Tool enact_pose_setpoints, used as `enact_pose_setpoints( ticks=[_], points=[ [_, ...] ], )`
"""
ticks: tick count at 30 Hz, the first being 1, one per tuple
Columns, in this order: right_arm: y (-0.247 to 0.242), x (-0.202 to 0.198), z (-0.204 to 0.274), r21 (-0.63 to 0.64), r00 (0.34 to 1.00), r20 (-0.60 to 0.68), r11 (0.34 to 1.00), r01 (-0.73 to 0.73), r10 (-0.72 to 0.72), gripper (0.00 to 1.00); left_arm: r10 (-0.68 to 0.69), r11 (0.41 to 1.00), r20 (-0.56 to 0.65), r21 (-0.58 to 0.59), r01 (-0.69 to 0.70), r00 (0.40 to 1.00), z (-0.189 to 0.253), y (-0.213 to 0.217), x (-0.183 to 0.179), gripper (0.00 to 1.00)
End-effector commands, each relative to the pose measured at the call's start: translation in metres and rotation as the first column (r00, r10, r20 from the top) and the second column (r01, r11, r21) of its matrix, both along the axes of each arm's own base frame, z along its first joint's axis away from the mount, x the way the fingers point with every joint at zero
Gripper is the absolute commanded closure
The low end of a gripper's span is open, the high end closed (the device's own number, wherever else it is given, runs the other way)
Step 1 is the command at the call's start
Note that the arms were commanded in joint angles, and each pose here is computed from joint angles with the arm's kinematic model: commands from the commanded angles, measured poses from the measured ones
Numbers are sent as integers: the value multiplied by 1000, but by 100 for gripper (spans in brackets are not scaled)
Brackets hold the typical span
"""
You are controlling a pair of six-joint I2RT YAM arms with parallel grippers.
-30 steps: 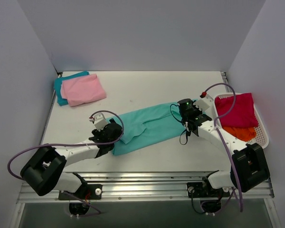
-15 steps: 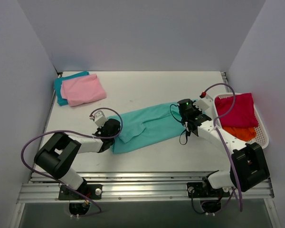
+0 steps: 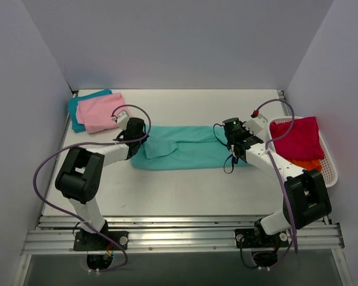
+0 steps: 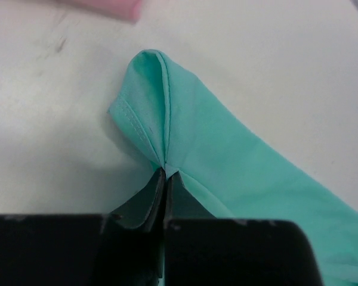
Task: Fold and stack the t-shirts
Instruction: Fold the tshirt
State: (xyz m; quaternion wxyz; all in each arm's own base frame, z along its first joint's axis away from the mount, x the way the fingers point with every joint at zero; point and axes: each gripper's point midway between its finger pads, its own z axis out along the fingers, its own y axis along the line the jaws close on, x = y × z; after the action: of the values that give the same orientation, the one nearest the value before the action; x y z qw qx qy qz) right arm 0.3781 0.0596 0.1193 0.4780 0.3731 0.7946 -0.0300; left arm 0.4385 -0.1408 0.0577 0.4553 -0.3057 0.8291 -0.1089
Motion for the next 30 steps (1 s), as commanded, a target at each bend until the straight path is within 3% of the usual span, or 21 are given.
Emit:
enact_pose_setpoints(
  ticks=[1, 3, 5, 6, 7, 8, 10, 11, 13, 14, 17, 18, 19, 20, 21, 22, 23, 26, 27, 28, 30],
  points=[
    [-8, 14, 20, 8, 998, 41, 999, 50, -50, 97, -70, 997, 21, -27, 71, 997, 19, -8, 52, 98],
    [-11, 19, 26, 16, 996, 59, 998, 61, -62, 97, -151, 986, -16, -75, 149, 988, 3, -22, 72, 98],
    [-13, 25, 35, 26, 994, 82, 997, 67, -69, 97, -222, 968, 16, -117, 223, 975, 25, -35, 104, 98],
    [-19, 29, 39, 31, 993, 90, 996, 80, -82, 97, -247, 963, -25, -118, 243, 969, 6, -39, 113, 98],
    [-21, 32, 42, 34, 992, 97, 996, 81, -84, 97, -274, 956, -11, -112, 271, 962, 29, -44, 134, 98],
    [-20, 39, 52, 48, 989, 119, 996, 78, -83, 97, -313, 945, -57, -118, 305, 948, 3, -52, 141, 98],
    [-26, 47, 56, 55, 988, 125, 995, 87, -93, 97, -384, 920, -133, -138, 367, 914, -6, -63, 148, 98],
    [-25, 53, 62, 66, 986, 139, 995, 79, -88, 97, -424, 899, -80, -156, 409, 902, 7, -77, 172, 98],
    [-28, 60, 61, 72, 987, 132, 994, 81, -90, 97, -476, 872, -79, -173, 458, 876, 6, -88, 181, 96],
    [-28, 68, 67, 84, 983, 163, 994, 77, -90, 97, -495, 858, -22, -168, 485, 868, 16, -96, 202, 95],
    [-22, 78, 65, 105, 982, 173, 993, 56, -74, 98, -567, 790, 76, -230, 568, 820, 25, -112, 219, 87],
    [-20, 81, 63, 111, 983, 173, 993, 47, -66, 98, -642, 690, 221, -253, 679, 734, 47, -132, 222, 79],
    [-16, 83, 62, 114, 983, 174, 993, 35, -55, 98, -654, 618, 323, -293, 729, 685, 61, -144, 223, 63],
    [-12, 87, 66, 119, 979, 197, 993, 22, -45, 98, -655, 554, 418, -300, 776, 629, 82, -151, 222, 31],
    [-9, 87, 62, 117, 980, 197, 993, 9, -32, 97, -640, 495, 553, -234, 837, 534, 92, -153, 223, 18],
    [-4, 89, 62, 124, 978, 207, 992, -11, -15, 97, -643, 400, 607, -254, 881, 467, 107, -160, 208, 11],
    [2, 91, 64, 126, 973, 231, 992, -31, 1, 97, -633, 369, 647, -232, 900, 426, 122, -159, 203, 6],
    [9, 90, 59, 120, 969, 245, 991, -60, 29, 97, -587, 365, 735, -136, 921, 341, 181, -147, 196, 6],
    [10, 89, 57, 118, 970, 242, 991, -64, 33, 97, -572, 394, 740, -131, 910, 355, 181, -135, 198, 6],
    [11, 88, 55, 116, 969, 242, 991, -71, 41, 97, -543, 433, 775, -70, 898, 323, 224, -125, 194, 6],
    [11, 85, 55, 107, 970, 239, 991, -76, 48, 97, -516, 496, 791, -37, 868, 329, 253, -106, 192, 6]
  ],
)
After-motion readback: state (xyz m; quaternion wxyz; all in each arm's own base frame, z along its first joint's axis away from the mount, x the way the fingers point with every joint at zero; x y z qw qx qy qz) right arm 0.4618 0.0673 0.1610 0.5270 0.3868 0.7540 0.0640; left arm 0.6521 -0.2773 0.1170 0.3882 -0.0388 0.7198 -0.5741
